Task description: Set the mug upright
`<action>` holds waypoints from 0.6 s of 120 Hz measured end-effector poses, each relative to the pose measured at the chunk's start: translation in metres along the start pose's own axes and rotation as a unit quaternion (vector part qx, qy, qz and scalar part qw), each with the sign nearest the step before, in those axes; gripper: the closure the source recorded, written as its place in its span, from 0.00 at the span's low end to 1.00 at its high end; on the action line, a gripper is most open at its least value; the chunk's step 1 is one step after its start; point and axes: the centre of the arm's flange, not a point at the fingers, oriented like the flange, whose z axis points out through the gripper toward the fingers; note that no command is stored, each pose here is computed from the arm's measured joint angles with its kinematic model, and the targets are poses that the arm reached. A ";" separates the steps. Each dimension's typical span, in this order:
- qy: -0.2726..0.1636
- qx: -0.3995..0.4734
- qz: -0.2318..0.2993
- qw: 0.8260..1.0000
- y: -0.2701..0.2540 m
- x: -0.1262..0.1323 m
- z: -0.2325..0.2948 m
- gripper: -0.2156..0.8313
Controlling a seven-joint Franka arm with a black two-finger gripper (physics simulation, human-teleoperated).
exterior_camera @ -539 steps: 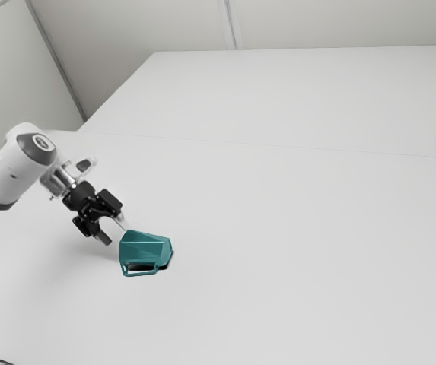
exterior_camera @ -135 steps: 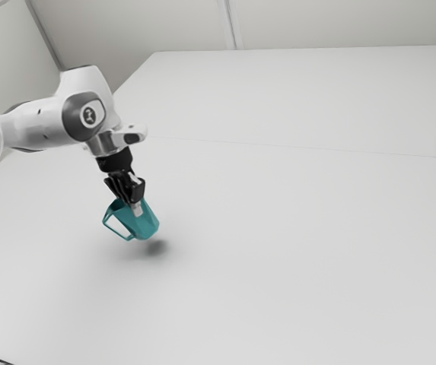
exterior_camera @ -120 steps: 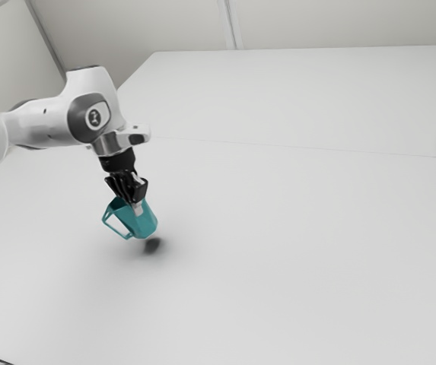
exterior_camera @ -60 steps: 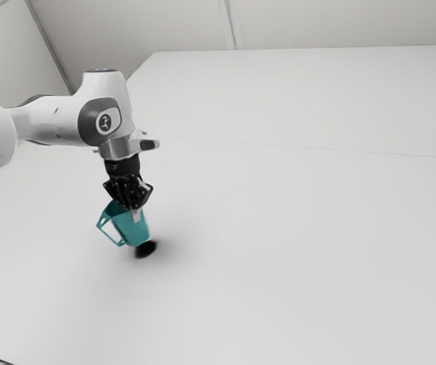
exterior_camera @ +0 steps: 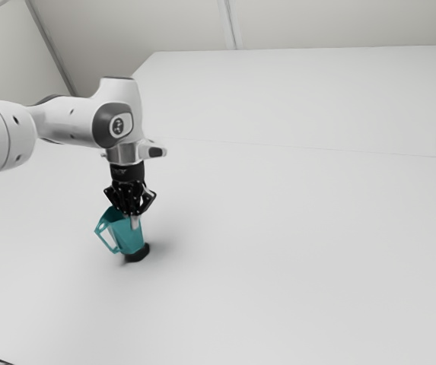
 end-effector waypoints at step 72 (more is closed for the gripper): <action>-0.002 0.001 -0.027 1.000 0.001 0.014 -0.003 0.42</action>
